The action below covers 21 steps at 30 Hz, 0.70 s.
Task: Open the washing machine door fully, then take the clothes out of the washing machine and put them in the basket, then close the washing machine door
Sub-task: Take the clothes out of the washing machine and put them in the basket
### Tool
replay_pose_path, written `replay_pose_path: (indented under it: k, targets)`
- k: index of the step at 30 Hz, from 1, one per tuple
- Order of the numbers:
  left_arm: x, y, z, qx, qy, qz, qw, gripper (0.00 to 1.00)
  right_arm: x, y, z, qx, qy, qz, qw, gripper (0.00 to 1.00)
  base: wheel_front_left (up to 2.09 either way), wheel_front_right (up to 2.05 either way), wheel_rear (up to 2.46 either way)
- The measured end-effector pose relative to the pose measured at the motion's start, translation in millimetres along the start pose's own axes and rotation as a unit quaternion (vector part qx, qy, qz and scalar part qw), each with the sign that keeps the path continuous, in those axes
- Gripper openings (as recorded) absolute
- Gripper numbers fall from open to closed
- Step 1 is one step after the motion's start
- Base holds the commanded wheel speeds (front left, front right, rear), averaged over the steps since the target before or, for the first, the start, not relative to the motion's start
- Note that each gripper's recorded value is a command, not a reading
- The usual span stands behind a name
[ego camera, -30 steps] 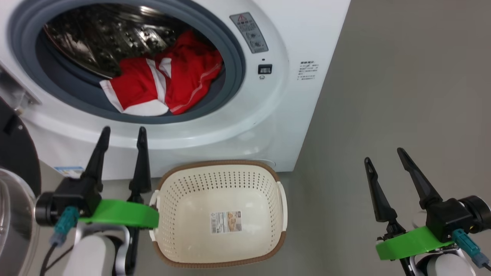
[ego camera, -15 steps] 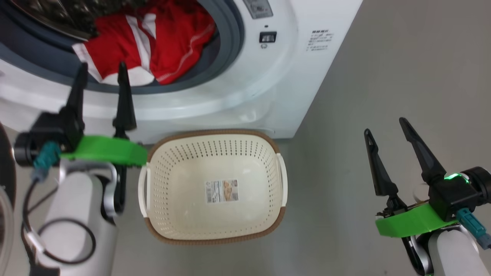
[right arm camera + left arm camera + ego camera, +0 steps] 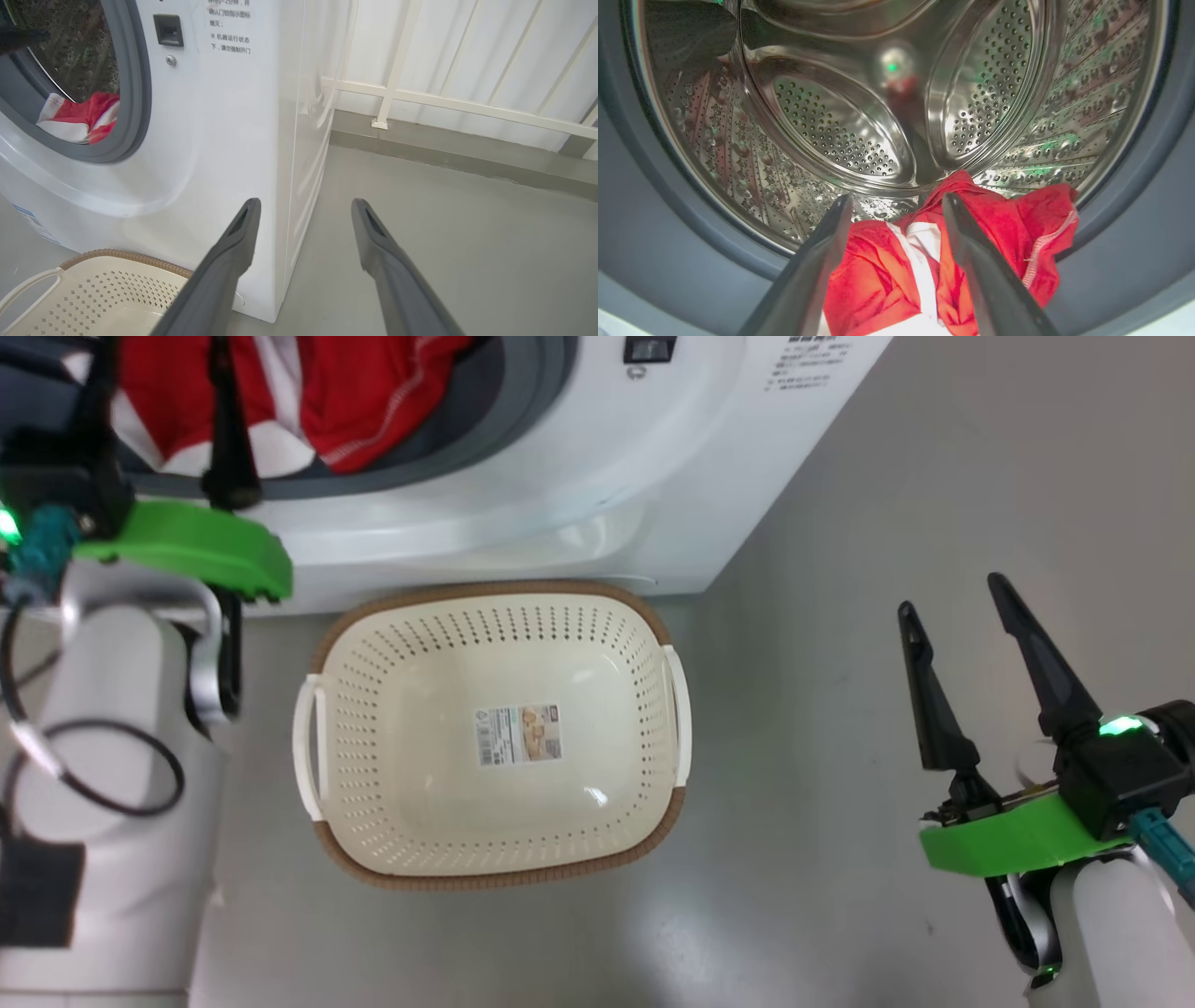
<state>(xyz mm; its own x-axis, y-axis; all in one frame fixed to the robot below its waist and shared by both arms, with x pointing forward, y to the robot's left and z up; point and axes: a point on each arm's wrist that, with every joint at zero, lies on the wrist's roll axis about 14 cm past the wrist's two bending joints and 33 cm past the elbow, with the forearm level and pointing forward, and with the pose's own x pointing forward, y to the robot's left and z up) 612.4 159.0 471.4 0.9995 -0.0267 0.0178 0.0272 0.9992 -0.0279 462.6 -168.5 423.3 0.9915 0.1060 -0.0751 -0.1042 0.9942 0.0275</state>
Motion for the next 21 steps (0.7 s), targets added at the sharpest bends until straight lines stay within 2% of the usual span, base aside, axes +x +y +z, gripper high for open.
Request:
replay_pose_path:
  k: [12, 21]
  targets:
    - [40, -2, -46, 0.054, 0.09, -0.006, 0.994, 1.0, 10, -17, -24, 0.002, 0.024, -0.022, 0.999, 1.0, 0.0, 0.0, 0.0]
    - [47, 8, -89, 0.094, 0.205, 0.002, 0.974, 1.0, 11, -22, -31, 0.015, 0.033, -0.03, 0.999, 1.0, 0.0, 0.0, 0.0]
